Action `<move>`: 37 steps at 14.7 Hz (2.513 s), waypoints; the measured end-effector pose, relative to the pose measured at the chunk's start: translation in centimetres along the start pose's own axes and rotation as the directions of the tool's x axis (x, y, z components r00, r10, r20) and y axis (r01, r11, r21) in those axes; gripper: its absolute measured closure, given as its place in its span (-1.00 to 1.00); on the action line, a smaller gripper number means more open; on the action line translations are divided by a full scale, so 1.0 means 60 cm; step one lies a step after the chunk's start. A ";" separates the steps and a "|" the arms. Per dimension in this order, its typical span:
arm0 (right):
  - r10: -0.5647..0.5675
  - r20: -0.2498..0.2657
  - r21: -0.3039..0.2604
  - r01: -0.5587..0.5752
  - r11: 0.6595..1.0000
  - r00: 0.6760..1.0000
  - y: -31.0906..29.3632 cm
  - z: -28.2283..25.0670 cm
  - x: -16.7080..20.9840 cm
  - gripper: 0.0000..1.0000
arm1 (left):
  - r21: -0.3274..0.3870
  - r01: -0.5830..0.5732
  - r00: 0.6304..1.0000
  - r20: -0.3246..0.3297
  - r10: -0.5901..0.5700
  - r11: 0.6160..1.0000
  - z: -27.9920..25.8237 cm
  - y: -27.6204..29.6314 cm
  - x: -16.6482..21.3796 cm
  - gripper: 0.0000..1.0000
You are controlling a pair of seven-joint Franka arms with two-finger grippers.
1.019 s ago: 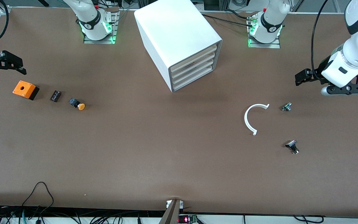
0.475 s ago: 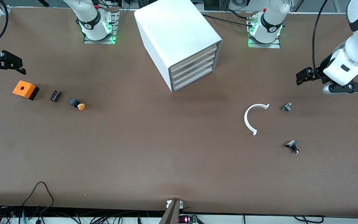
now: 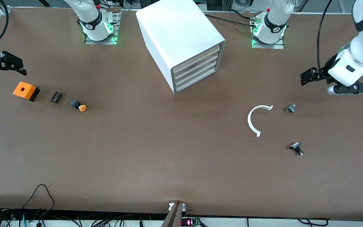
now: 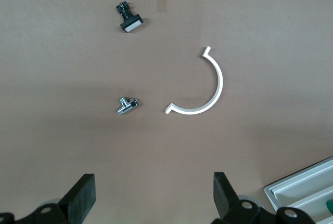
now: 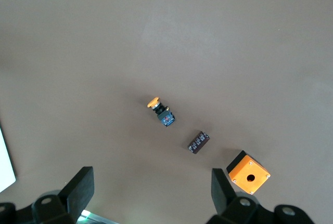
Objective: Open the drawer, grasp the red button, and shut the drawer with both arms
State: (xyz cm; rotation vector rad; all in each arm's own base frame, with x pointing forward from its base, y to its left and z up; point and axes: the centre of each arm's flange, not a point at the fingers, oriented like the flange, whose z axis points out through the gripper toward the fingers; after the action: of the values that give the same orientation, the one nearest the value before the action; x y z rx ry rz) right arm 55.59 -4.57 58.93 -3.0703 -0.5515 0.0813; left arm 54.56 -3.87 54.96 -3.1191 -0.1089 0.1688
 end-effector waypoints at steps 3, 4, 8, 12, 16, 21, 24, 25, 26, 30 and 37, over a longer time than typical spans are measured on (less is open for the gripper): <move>-0.016 0.041 0.022 0.015 1.000 0.999 0.002 0.042 0.022 -1.00 | 0.003 -0.007 1.000 0.018 0.007 1.000 0.006 0.006 -0.001 -1.00; -0.020 0.055 0.030 0.019 0.999 0.998 0.002 0.057 0.029 -1.00 | 0.006 -0.014 0.999 0.033 0.014 1.000 0.012 0.011 -0.002 -1.00; -0.032 0.070 0.040 0.029 0.999 0.997 -0.003 0.074 0.041 -1.00 | -0.042 -0.054 0.989 0.137 0.059 0.998 0.067 0.067 0.003 -1.00; -0.101 0.064 0.037 0.098 0.994 0.993 -0.067 0.069 0.067 -1.00 | -0.214 -0.035 0.956 0.278 0.095 0.976 0.162 0.138 0.014 -1.00; -0.138 0.045 0.033 0.137 0.990 0.989 -0.105 0.057 0.081 -1.00 | -0.407 0.092 0.875 0.468 0.121 0.909 0.299 0.186 0.012 -1.00; -0.258 -0.008 0.028 0.258 0.966 0.966 -0.211 0.086 0.145 -1.00 | -0.589 0.077 0.784 0.534 0.316 0.804 0.439 0.257 -0.022 -1.00; -0.313 -0.040 0.019 0.314 0.949 0.949 -0.261 0.107 0.177 -1.00 | -0.681 0.087 0.762 0.515 0.392 0.727 0.513 0.309 -0.054 -1.00; -0.330 -0.041 0.019 0.331 0.943 0.943 -0.275 0.109 0.182 -1.00 | -0.699 0.100 0.764 0.510 0.396 0.708 0.534 0.327 -0.066 -1.00; -0.360 -0.043 0.017 0.361 0.932 0.932 -0.289 0.109 0.185 -1.00 | -0.709 0.105 0.762 0.508 0.401 0.698 0.549 0.346 -0.079 -1.00; -0.614 -0.093 -0.023 0.615 0.788 0.784 -0.371 0.106 0.214 -1.00 | -0.745 0.096 0.742 0.496 0.452 0.660 0.561 0.398 -0.120 -1.00; -0.917 -0.099 -0.060 0.917 0.394 0.387 -0.541 0.134 0.253 -1.00 | -0.808 0.037 0.722 0.429 0.543 0.588 0.589 0.403 -0.161 -0.75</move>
State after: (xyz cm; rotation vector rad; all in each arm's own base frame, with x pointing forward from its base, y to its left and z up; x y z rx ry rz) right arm 58.08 31.23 51.12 -2.2226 -2.1144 -0.1260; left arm 42.83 -28.22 20.37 -3.6652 0.4461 1.6693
